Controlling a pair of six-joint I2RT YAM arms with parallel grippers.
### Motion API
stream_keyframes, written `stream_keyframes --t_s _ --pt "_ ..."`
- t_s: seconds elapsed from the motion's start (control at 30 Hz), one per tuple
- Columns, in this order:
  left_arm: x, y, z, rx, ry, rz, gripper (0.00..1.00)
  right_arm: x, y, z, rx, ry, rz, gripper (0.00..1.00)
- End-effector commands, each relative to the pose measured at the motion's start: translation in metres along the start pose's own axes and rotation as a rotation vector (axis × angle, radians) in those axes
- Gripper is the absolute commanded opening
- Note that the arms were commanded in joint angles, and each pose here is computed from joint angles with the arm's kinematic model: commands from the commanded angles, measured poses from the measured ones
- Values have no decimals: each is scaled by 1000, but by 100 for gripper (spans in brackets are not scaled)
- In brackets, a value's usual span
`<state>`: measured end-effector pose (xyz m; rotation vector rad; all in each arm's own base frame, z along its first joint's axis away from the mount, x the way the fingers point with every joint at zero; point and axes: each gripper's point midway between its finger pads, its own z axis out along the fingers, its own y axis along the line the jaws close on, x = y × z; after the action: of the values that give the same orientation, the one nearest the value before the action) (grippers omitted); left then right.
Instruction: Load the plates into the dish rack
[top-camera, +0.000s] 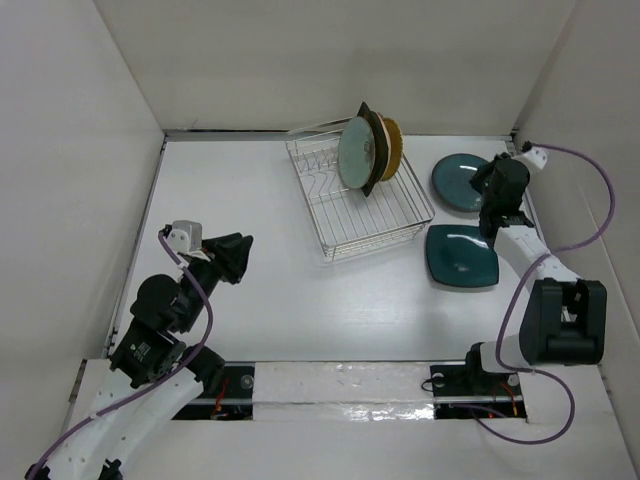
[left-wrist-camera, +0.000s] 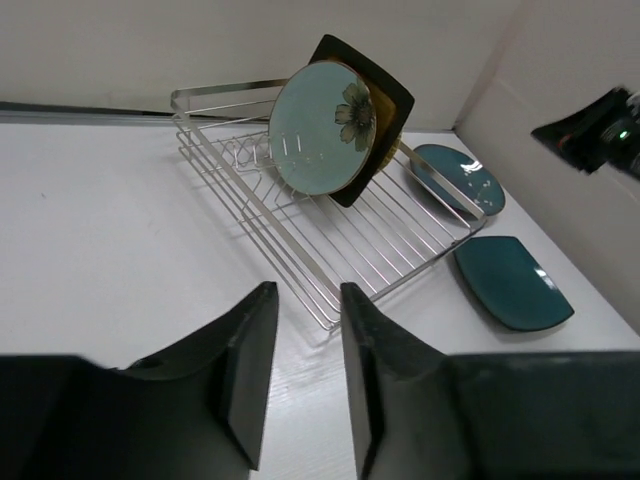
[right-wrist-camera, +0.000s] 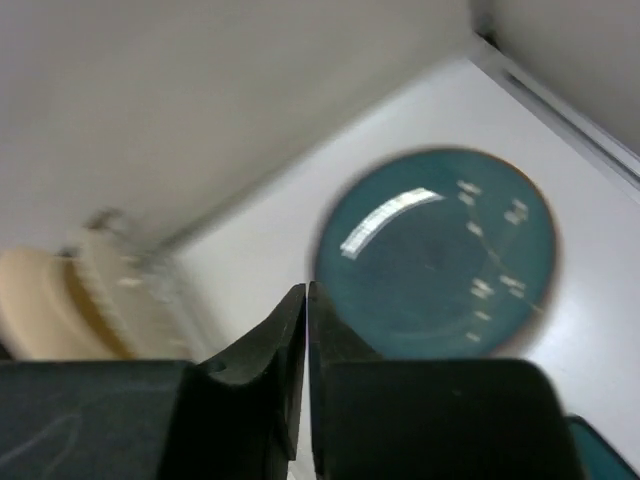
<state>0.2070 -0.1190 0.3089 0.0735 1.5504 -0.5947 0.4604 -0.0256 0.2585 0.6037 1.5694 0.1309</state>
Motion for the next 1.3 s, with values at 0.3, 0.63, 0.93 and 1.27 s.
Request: stream_keyframes --t_s 0.3,0.63,0.93,1.27 --pt "-12 -14 -4 79 -54 -5 22 63 -163 60 261 116 397 69" --pt "-9 -9 -1 52 -45 0 26 116 -144 105 107 311 568 57" --pt "-8 -3 2 17 -45 5 27 132 -136 122 40 330 701 0" --pt "-4 0 5 1 -28 9 27 -31 -61 82 -64 -122 585 0"
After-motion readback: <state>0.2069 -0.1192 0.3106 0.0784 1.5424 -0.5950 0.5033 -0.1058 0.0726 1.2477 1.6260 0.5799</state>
